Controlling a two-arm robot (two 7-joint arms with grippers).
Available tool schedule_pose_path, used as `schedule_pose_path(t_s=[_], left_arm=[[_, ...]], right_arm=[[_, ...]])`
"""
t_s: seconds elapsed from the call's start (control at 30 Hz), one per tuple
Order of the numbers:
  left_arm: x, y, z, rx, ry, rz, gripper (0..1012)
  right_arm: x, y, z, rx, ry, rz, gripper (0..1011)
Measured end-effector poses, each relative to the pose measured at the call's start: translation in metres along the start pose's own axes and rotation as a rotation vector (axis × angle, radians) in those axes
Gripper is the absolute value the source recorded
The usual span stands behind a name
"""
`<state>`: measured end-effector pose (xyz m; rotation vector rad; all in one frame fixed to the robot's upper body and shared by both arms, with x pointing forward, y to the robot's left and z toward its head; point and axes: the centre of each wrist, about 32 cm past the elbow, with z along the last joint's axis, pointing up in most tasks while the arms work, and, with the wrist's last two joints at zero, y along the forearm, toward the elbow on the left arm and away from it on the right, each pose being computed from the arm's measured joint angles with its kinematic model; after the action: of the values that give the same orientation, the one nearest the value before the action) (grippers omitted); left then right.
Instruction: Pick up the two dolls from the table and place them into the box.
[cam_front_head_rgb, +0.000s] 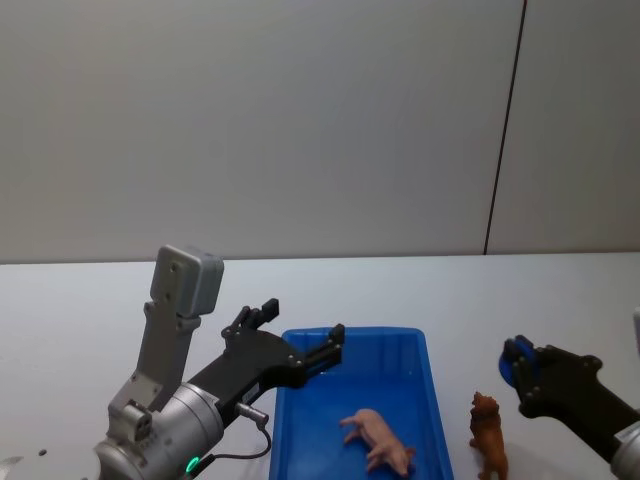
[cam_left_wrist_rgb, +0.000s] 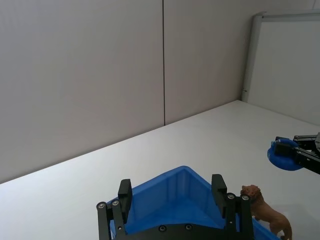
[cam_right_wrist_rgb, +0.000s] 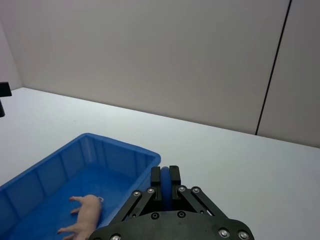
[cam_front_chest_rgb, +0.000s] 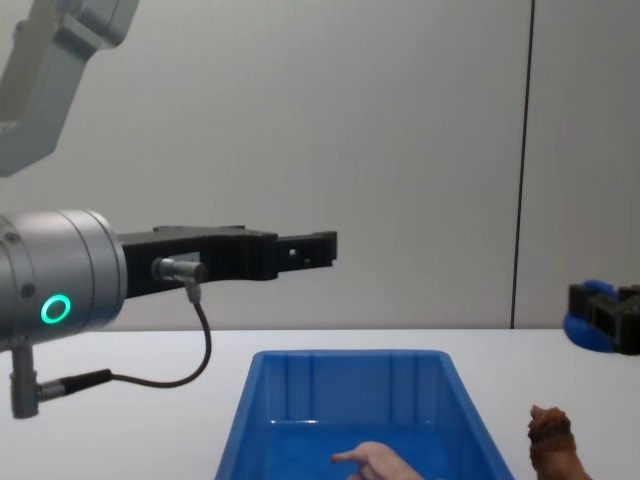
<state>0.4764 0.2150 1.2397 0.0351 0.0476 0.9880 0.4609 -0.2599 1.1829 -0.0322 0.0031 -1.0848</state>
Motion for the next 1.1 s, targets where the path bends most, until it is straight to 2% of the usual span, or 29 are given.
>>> schedule_pose_path(t_s=[0.6,1.1], left_arm=[[-0.0011,0.0037,0.0016,0.033,0.001,0.103,1003],[0.0007,0.0073,0.0013,0.055,0.007,0.178,1003]], right_arm=[[-0.006,0.034,0.002,0.012,-0.017,0.097,90],[-0.009,0.066,0.001,-0.008,-0.017,0.172,90]])
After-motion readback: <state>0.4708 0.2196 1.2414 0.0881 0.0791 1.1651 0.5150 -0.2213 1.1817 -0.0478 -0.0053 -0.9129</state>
